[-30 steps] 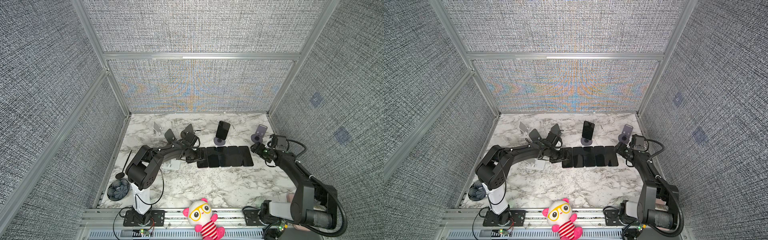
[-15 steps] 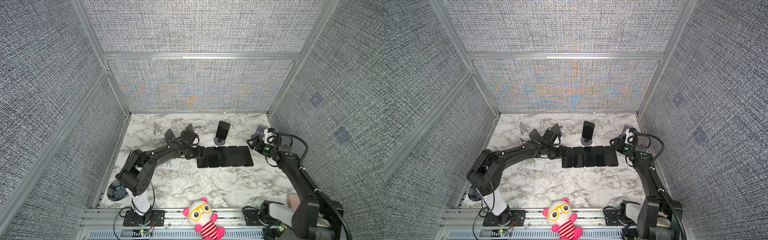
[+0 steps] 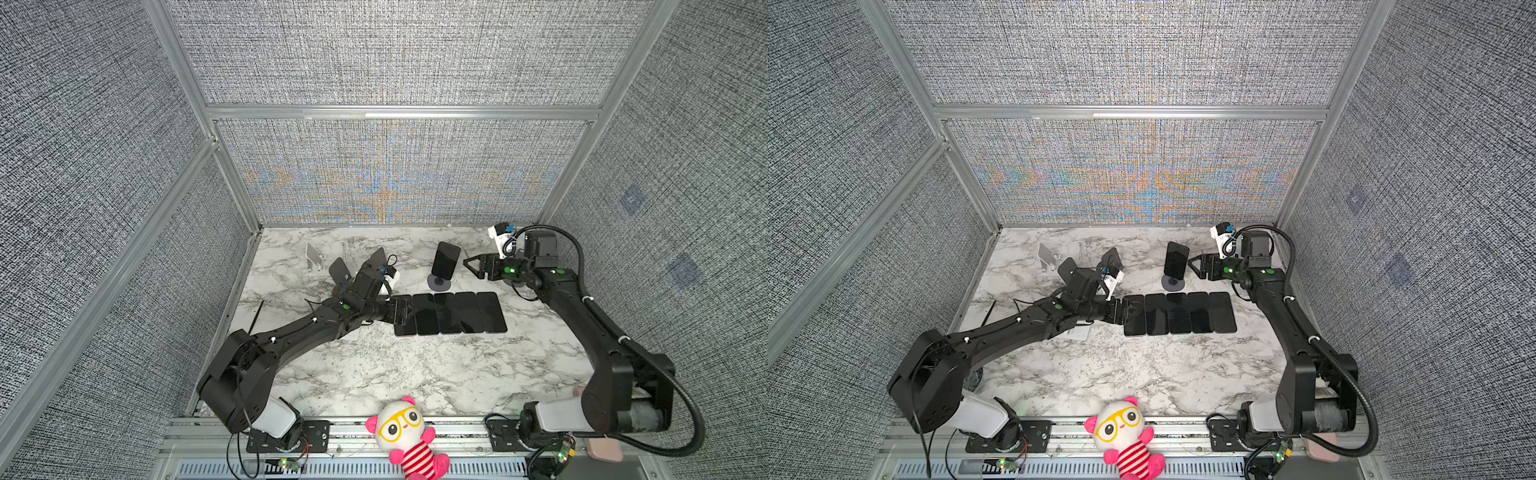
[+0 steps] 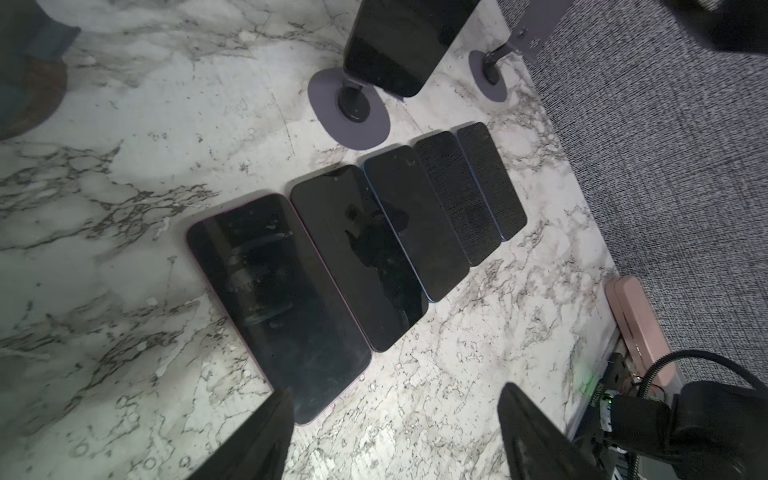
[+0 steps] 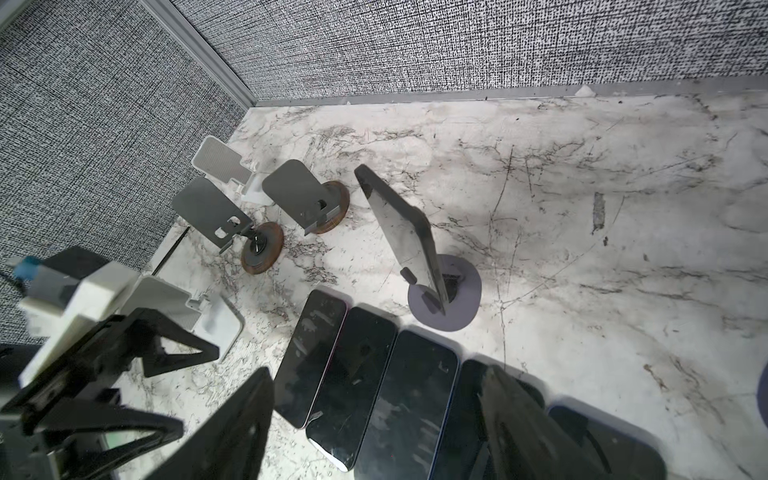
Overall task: Remove the phone from the phone stand
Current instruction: 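Grasp the black phone on the purple stand with right gripper and lift it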
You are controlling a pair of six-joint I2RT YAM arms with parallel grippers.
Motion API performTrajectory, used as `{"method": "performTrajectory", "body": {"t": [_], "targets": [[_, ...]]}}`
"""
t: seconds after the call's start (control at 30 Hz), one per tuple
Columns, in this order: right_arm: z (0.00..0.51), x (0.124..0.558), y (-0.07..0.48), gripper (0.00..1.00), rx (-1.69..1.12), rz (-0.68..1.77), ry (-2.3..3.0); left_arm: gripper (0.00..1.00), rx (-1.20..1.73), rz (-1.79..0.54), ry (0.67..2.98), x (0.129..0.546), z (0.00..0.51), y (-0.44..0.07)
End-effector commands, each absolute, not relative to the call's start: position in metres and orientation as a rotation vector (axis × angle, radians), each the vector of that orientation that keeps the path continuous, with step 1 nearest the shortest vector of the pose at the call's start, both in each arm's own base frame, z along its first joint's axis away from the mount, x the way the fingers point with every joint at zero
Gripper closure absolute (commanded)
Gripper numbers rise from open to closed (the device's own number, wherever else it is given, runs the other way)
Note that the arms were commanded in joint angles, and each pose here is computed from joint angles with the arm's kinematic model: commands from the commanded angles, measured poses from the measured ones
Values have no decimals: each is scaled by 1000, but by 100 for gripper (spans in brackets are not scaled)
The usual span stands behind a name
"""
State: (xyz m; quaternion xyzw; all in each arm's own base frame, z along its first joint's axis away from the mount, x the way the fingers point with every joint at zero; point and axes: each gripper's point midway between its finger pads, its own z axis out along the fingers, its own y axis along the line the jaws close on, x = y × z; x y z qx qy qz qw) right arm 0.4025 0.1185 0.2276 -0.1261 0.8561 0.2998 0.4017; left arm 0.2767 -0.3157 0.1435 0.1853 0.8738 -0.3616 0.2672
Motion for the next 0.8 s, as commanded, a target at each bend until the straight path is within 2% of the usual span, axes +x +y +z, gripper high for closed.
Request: {"method": "performTrajectory", "body": {"t": [0.0,0.4,0.53,0.67,0.77], "targets": [[238,421,129,24,-404,772,2092,23,532,-1001,2274,277,158,-319],[199,466,152,24,-365,843,2102,24,471,-1003,2266,279,151,-315],[190,474,152,27,-340,853,2106,24,465,-991,2278,278,148,-313],[184,478,152,34,-336,854,2108,24,456,-996,2279,278,147,-312],[182,478,152,45,-341,848,2110,24,451,-999,2285,278,145,-312]]}}
